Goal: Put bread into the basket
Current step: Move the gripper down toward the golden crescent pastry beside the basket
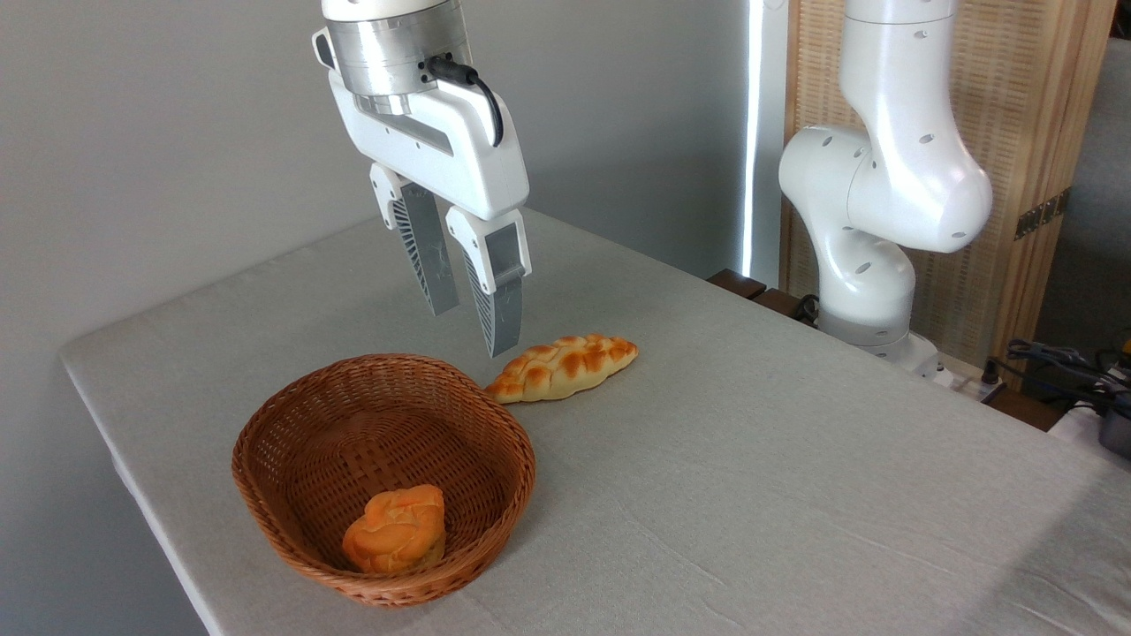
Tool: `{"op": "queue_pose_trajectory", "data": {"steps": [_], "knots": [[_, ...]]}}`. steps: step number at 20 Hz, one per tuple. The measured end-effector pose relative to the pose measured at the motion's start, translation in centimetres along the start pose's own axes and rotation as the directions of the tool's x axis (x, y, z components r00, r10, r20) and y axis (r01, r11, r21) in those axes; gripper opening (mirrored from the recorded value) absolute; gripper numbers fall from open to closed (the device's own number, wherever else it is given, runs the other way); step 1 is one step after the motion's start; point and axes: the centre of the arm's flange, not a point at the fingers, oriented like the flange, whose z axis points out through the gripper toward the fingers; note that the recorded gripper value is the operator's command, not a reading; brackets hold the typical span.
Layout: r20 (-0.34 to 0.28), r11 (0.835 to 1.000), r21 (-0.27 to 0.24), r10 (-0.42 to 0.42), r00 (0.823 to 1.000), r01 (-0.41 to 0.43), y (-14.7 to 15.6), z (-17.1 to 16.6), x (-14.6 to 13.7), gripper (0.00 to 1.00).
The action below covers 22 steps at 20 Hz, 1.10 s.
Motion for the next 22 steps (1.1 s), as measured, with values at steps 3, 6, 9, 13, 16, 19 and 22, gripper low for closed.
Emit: {"op": "queue_pose_trajectory", "data": {"steps": [3, 6, 9, 13, 16, 19, 22], "knots": [[0.003, 1.0, -0.003, 0.002, 1.0, -0.002, 0.1, 0.2, 0.0, 1.0], [0.009, 1.0, -0.009, 0.003, 1.0, -0.003, 0.2, 0.6, 0.1, 1.0], [0.012, 1.0, -0.012, 0.005, 1.0, -0.005, 0.2, 0.8, 0.1, 1.0], [0.023, 1.0, -0.022, 0.015, 1.0, -0.014, 0.8, 1.4, 0.3, 1.0], [0.047, 0.998, -0.045, 0.055, 0.997, -0.053, 3.0, 2.8, 1.2, 1.0], [0.082, 0.991, -0.078, 0.116, 0.99, -0.11, 6.5, 4.9, 1.9, 1.0], [0.101, 0.983, -0.1, 0.163, 0.981, -0.153, 9.5, 6.8, 1.6, 1.0]]}}
